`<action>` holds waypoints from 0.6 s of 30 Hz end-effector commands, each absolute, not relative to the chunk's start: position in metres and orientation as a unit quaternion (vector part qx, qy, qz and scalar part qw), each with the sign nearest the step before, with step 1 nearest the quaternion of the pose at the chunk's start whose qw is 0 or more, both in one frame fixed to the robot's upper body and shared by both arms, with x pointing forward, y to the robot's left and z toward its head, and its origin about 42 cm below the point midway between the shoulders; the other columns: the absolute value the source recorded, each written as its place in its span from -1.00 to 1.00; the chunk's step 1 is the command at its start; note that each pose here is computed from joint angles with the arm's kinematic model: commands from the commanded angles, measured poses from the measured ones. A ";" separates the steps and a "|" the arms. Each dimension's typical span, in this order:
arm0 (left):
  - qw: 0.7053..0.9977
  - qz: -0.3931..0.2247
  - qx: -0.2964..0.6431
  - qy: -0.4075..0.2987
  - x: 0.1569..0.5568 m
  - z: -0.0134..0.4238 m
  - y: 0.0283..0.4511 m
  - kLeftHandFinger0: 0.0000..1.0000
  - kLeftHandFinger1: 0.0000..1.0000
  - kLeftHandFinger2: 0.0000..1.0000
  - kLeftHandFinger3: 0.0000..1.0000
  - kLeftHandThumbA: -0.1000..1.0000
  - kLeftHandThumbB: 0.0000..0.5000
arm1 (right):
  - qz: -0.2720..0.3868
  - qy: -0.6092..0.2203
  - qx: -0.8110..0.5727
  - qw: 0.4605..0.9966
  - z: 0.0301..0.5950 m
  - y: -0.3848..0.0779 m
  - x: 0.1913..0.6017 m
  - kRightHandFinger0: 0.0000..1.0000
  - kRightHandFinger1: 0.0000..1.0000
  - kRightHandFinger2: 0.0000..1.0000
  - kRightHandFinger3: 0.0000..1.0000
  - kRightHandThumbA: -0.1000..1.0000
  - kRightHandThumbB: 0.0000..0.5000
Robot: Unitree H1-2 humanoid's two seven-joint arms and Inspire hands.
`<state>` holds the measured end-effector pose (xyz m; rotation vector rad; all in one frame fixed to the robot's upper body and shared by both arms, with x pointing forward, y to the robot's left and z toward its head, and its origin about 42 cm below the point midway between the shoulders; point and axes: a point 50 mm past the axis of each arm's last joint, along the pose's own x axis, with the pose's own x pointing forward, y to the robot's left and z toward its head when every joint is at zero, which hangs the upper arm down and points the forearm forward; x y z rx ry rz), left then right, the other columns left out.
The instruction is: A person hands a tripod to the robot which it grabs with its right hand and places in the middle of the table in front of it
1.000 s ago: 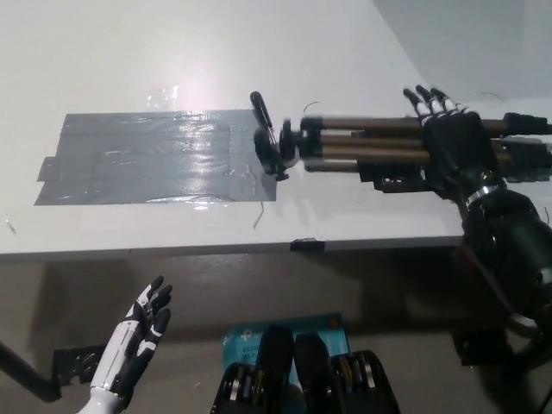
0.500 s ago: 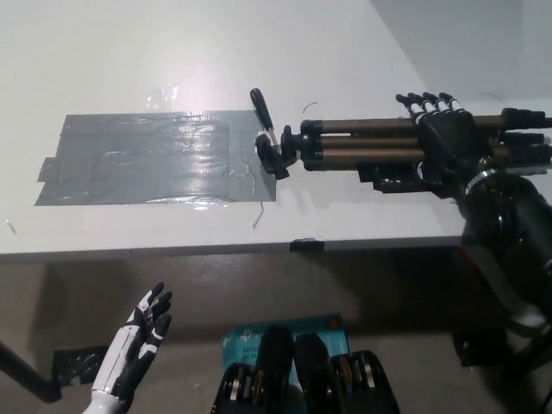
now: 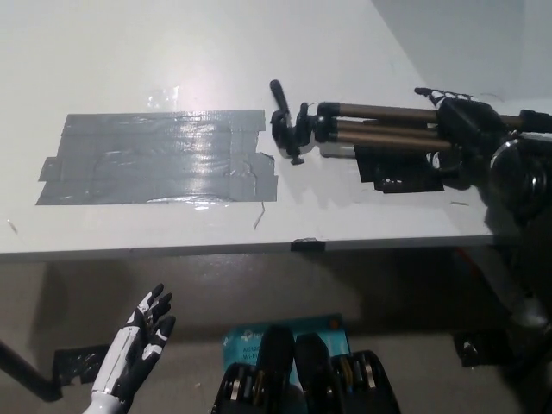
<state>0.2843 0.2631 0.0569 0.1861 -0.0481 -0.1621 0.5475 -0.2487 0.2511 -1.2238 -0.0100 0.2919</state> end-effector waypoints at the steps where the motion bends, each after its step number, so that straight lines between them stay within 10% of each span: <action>1: 0.988 -0.097 0.094 -0.075 0.305 0.086 0.262 0.97 1.00 1.00 1.00 0.55 0.18 | 0.343 -0.107 -0.295 0.885 0.634 -0.309 0.500 1.00 1.00 1.00 1.00 0.16 1.00; 10: 0.987 -0.098 0.101 -0.072 0.307 0.087 0.264 0.98 1.00 1.00 1.00 0.49 0.24 | 0.367 -0.131 -0.291 0.874 0.647 -0.300 0.484 1.00 1.00 1.00 1.00 0.21 1.00; 12: 0.987 -0.097 0.104 -0.073 0.308 0.087 0.264 0.98 1.00 1.00 1.00 0.48 0.23 | 0.364 -0.146 -0.285 0.875 0.651 -0.298 0.482 1.00 1.00 1.00 1.00 0.56 1.00; 18: 0.987 -0.100 0.102 -0.072 0.308 0.088 0.263 0.98 1.00 1.00 1.00 0.44 0.25 | 0.362 -0.152 -0.268 0.880 0.654 -0.296 0.479 1.00 1.00 1.00 1.00 0.69 1.00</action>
